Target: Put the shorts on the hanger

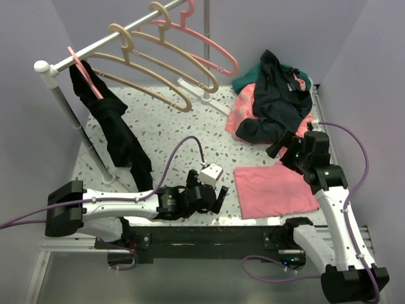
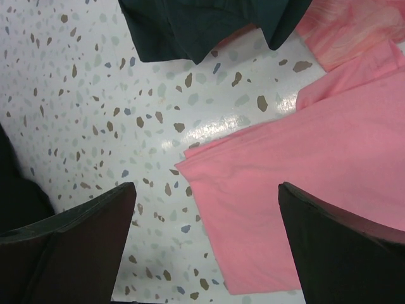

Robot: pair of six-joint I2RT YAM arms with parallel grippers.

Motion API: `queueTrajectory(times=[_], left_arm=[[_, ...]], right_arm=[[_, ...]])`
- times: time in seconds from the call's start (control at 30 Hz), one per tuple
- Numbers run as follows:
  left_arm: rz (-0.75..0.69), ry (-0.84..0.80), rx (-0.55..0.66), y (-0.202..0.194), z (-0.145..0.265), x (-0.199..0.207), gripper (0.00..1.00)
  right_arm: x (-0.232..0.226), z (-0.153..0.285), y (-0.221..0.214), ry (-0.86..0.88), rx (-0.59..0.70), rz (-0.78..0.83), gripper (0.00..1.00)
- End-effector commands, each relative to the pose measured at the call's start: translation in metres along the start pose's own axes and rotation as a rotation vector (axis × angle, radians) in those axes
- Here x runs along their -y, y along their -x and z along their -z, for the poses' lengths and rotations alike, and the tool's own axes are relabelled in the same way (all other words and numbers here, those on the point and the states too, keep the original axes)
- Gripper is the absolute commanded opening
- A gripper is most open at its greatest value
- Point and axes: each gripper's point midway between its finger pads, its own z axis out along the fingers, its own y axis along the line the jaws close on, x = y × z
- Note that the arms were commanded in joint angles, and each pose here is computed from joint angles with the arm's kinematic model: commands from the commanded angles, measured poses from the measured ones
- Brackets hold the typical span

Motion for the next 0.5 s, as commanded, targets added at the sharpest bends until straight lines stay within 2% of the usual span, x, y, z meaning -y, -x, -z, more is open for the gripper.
queueTrajectory(times=[0.0, 0.13, 0.3, 0.43, 0.47], left_arm=[[0.009, 0.025, 0.06, 0.018, 0.007, -0.007, 1.0], [0.004, 0.016, 0.055, 0.02, 0.011, -0.007, 1.0], [-0.007, -0.013, 0.049, 0.023, 0.016, -0.003, 1.0], [-0.012, -0.032, 0.046, 0.03, 0.021, 0.002, 1.0], [-0.014, -0.031, 0.048, 0.031, 0.021, 0.002, 1.0]], right_arm=[[-0.005, -0.004, 0.003, 0.006, 0.04, 0.03, 0.98], [0.001, -0.012, 0.01, -0.043, 0.052, 0.043, 0.98], [-0.016, -0.037, 0.029, -0.041, 0.024, 0.056, 0.99], [-0.019, -0.065, 0.072, -0.099, 0.069, 0.028, 0.99], [-0.019, -0.065, 0.099, -0.102, 0.117, -0.012, 0.99]])
